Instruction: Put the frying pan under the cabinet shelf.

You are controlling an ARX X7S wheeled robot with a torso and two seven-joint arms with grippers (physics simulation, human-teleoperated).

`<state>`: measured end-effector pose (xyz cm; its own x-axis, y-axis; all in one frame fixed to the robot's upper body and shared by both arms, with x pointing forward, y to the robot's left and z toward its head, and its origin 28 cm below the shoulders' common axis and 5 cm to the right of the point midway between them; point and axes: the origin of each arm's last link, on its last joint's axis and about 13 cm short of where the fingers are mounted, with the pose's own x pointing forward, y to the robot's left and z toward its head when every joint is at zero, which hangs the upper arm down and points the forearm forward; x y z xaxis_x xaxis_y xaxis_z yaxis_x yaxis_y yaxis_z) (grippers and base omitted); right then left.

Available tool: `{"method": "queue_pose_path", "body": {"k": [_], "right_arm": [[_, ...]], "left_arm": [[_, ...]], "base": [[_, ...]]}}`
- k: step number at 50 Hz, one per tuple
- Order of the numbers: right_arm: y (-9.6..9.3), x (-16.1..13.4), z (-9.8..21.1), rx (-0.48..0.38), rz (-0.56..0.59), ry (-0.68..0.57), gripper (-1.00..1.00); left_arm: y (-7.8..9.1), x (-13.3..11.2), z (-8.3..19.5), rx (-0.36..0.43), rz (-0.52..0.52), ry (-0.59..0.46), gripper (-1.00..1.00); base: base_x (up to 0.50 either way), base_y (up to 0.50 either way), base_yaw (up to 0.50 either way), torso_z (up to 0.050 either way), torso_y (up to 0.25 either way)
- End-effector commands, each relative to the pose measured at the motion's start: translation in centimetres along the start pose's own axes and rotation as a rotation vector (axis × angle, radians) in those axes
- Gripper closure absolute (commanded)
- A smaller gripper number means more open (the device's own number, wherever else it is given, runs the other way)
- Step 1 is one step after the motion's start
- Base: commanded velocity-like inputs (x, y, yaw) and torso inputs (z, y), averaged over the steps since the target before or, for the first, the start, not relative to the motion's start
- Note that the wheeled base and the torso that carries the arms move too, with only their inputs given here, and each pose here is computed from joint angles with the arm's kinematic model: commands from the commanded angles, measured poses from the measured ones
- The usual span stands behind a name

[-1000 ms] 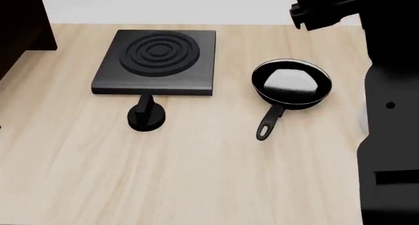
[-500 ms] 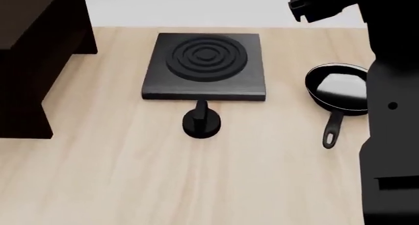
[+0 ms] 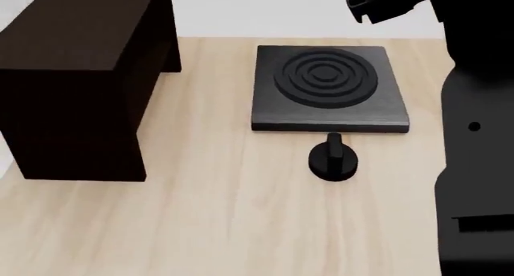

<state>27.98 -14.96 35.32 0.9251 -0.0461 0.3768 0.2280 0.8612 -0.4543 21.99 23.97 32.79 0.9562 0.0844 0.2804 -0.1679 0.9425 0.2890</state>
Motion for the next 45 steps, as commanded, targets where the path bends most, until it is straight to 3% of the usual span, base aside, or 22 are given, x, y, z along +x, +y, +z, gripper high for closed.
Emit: {"method": "queue_pose_path", "body": {"k": [1,12,17,45], "right_arm": [[0.06,0.03,0.16,-0.013,0.0,-0.002,-1.0],[0.22,-0.02,0.24,-0.016,-0.022,0.024,-1.0],[0.21,-0.35,0.54,-0.021,-0.001,-0.067,-1.0],[0.5,-0.17,0.99,-0.045,0.007,-0.046,-1.0]], "left_arm": [[0.05,-0.23,0.05,0.005,0.0,0.003,-1.0],[0.0,-0.51,0.23,0.004,-0.006,0.002,-1.0],[-0.13,-0.64,0.17,0.01,-0.016,0.003,-1.0],[0.12,-0.69,0.34,0.002,-0.014,-0.004,-1.0]], "base": [[0.07,0.5,0.0,0.0,0.0],[0.06,0.44,0.0,0.0,0.0],[0.07,-0.01,0.0,0.0,0.0],[0.5,0.0,0.0,0.0,0.001]]}}
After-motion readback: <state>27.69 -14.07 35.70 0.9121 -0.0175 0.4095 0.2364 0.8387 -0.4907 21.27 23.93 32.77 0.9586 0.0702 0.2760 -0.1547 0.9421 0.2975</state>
